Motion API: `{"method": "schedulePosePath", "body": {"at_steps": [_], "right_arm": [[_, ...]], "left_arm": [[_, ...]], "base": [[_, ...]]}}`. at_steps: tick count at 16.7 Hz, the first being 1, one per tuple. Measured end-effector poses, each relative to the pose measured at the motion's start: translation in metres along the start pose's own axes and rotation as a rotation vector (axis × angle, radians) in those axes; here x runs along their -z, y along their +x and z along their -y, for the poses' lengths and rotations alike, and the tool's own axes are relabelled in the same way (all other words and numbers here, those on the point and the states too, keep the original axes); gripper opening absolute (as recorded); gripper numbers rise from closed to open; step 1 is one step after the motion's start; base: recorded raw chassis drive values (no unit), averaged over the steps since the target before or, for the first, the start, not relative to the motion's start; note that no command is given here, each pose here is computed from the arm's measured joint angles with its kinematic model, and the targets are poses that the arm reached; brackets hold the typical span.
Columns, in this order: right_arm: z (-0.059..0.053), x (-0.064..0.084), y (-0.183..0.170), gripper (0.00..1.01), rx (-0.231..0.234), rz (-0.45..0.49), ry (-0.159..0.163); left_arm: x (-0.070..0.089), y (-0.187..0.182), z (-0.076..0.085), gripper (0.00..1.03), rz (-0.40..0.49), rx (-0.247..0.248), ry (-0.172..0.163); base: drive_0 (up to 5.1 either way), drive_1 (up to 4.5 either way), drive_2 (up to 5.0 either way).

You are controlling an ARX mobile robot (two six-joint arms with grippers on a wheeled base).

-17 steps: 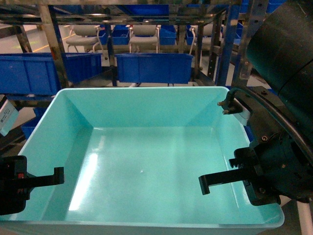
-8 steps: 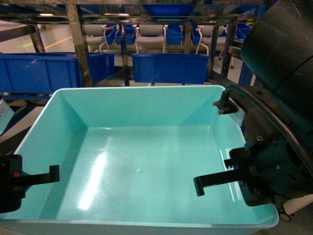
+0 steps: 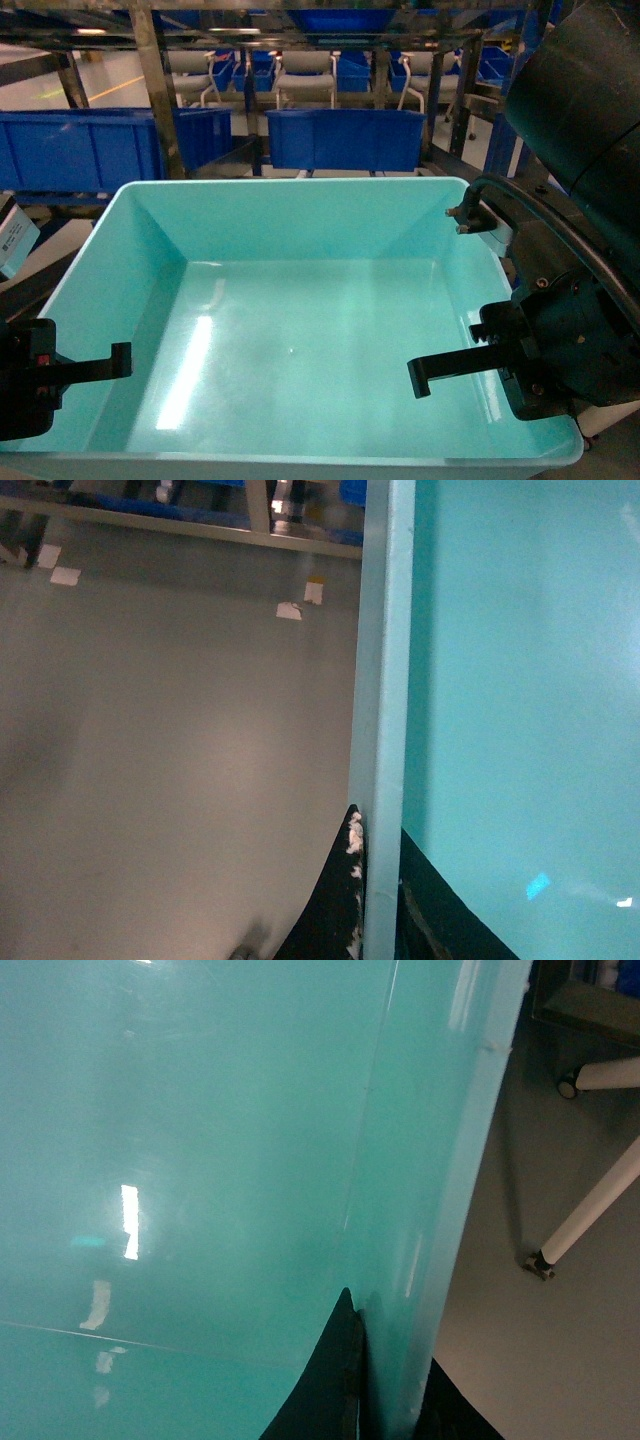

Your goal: Organize blue bins on left shelf correctly

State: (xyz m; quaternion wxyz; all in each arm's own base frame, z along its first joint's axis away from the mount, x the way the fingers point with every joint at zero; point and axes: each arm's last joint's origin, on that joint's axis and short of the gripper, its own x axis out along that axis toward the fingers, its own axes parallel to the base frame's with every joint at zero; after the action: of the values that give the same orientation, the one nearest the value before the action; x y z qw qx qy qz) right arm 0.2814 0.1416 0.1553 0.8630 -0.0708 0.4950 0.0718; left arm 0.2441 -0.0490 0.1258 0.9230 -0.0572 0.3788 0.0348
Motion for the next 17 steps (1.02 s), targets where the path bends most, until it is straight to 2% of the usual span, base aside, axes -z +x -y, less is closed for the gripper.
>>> {"method": "schedulePosePath", "body": {"at_steps": [17], "right_arm": [[-0.0002,0.0000,0.0000,0.02,0.000,0.000,-0.001]], "left_arm": [[-0.0001,0.0000,-0.0001,0.02,0.000,0.000,0.000]], "base": [[0.0,0.00,0.0]]}}
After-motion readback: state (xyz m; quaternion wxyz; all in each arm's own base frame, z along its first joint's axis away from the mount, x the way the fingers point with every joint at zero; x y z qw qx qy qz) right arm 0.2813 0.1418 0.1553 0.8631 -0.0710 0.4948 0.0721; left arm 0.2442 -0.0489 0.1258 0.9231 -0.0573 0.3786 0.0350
